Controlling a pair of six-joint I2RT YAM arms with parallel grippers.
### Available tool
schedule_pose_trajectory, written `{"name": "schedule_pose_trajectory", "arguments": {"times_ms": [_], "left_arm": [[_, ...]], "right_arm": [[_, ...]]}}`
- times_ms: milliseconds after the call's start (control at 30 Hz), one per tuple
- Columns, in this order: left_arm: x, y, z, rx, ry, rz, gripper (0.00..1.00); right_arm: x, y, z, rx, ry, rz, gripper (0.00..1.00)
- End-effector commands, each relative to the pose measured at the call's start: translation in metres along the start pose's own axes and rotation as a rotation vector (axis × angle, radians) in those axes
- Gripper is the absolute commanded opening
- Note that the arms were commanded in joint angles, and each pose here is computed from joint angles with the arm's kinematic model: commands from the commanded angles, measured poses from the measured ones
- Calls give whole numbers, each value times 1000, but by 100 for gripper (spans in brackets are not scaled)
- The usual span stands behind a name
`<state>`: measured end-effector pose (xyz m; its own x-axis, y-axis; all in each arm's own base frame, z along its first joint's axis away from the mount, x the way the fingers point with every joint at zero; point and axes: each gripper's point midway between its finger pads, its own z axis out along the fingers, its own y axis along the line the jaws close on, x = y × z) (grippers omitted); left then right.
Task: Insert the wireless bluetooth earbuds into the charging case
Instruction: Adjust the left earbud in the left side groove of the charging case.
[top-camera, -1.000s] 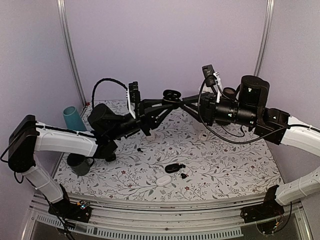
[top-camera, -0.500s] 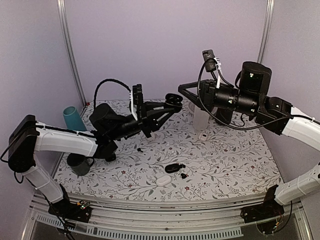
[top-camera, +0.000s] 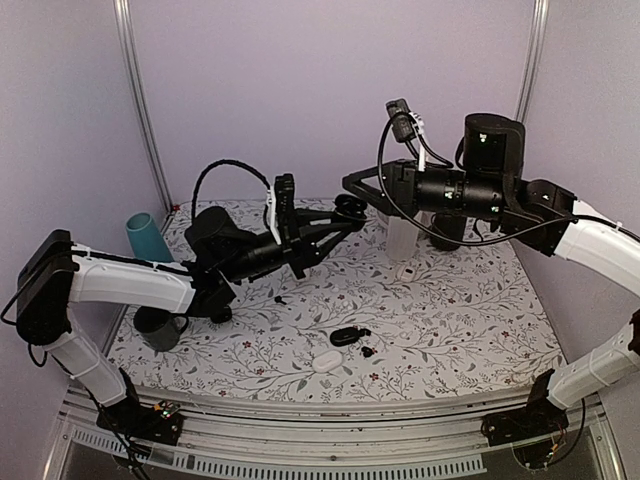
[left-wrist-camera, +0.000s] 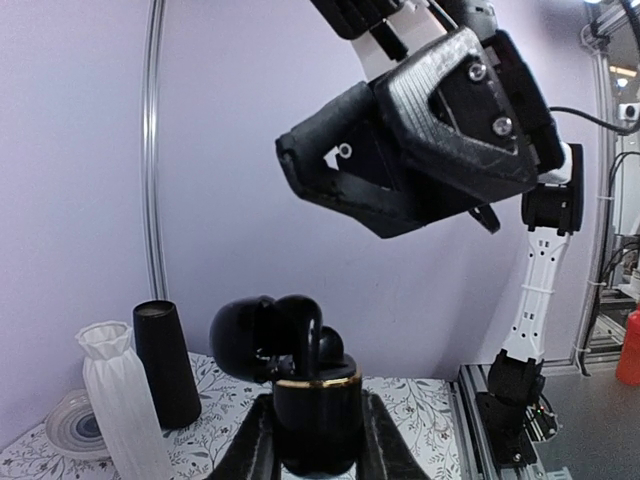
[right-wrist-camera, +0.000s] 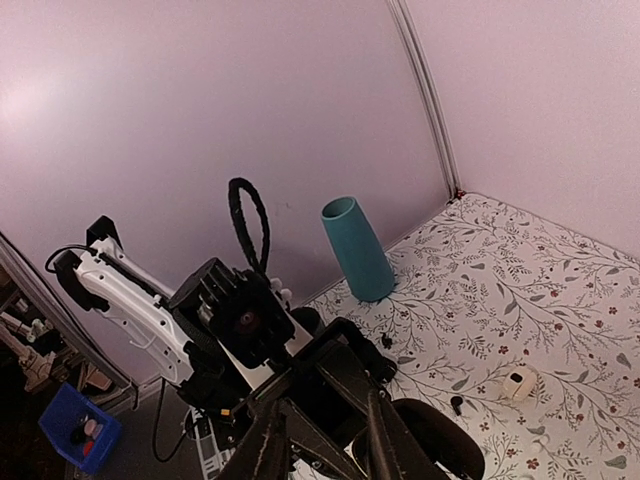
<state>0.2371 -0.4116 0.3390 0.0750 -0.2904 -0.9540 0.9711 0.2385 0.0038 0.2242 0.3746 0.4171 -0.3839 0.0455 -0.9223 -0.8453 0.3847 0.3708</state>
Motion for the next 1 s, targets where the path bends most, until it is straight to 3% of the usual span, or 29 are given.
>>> {"name": "schedule_pose_trajectory", "arguments": {"times_ms": [0,267,967], "left_arm": [[-7,3,-3,-20,-9,22,0],[-1,6,-5,-39,10,27,0],[1,9,-3,-49,23,39,0]], "right_arm": [[2,-11,1,-11,52,92,27],[11,-16,-3,-81,121,201,27],[28,-26,7,-56,184,229,26]]}}
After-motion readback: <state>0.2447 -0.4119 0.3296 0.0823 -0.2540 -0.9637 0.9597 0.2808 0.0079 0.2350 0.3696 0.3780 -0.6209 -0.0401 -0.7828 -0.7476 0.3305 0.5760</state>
